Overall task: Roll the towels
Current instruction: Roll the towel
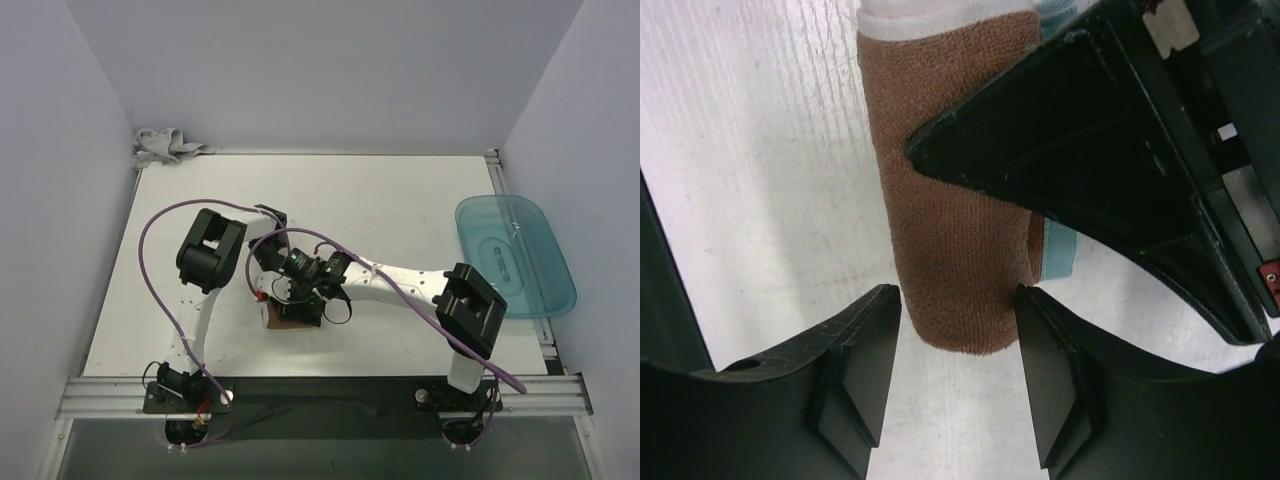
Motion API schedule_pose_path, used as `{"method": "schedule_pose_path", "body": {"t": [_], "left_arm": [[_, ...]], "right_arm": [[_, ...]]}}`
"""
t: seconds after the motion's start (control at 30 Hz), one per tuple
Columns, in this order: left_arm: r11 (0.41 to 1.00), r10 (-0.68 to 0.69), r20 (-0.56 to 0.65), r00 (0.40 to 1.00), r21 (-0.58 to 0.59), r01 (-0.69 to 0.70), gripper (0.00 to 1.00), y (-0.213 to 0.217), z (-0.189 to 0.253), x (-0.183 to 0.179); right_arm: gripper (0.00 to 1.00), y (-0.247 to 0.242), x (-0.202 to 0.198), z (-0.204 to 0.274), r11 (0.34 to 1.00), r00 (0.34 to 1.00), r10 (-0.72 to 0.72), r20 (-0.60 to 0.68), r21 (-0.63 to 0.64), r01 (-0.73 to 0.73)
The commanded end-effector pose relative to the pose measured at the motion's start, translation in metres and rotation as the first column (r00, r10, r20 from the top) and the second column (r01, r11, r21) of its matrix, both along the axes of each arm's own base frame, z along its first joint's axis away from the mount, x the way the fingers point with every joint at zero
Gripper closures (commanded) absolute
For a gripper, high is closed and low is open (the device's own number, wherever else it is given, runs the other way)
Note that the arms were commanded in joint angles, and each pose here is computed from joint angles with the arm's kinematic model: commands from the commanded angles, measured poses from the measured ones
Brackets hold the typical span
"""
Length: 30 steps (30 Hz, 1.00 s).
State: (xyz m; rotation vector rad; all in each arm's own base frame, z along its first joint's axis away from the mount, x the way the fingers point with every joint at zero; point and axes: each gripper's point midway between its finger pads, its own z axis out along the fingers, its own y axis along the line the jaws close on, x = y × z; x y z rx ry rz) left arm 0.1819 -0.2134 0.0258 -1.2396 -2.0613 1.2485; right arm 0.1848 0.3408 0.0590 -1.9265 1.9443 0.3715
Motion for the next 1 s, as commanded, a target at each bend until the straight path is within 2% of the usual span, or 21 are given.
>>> {"method": "schedule_pose_path", "body": {"t": [0.0,0.13,0.23,0.27,0.33,0.37,0.43,0.7,0.97], "left_arm": [[0.993,-0.118,0.182,0.976,0.003,0.119,0.77,0.013,-0.05,0.025],[0.994,-0.108,0.183,0.977,-0.007,0.111,0.71,0.013,-0.047,0.025],[0.995,-0.098,0.175,0.98,-0.015,0.103,0.65,0.013,-0.045,0.023],[0.995,-0.093,0.181,0.979,-0.021,0.099,0.62,0.013,-0.043,0.023],[0.996,-0.075,0.188,0.979,-0.032,0.082,0.55,0.014,-0.039,0.026],[0.997,-0.067,0.19,0.98,-0.036,0.075,0.54,0.014,-0.038,0.027],[0.998,-0.031,0.204,0.978,-0.049,0.042,0.53,0.016,-0.032,0.035],[0.978,0.194,0.258,0.946,-0.132,-0.164,0.48,0.038,0.007,0.079],[0.883,0.456,0.289,0.841,-0.261,-0.389,0.43,0.079,0.054,0.104]], "right_arm": [[0.51,0.011,0.01,-0.003,0.999,0.999,0.009,0.033,0.032,-0.01],[0.52,0.002,0.0,-0.03,1.0,0.999,0.023,-0.032,-0.021,-0.023],[0.62,-0.004,-0.003,-0.041,0.999,0.997,0.021,-0.076,-0.039,-0.024],[0.69,-0.005,-0.004,-0.042,0.999,0.996,0.02,-0.091,-0.042,-0.024],[0.78,-0.009,-0.009,-0.047,0.998,0.989,0.015,-0.144,-0.054,-0.023],[0.89,-0.011,-0.011,-0.047,0.998,0.986,0.016,-0.163,-0.054,-0.025],[0.99,-0.015,-0.018,-0.049,0.998,0.976,0.012,-0.215,-0.06,-0.026],[1.0,-0.031,-0.037,-0.048,0.997,0.916,-0.022,-0.4,-0.078,-0.01],[1.0,-0.029,-0.024,-0.05,0.99,0.823,-0.142,-0.55,-0.08,0.118]]}}
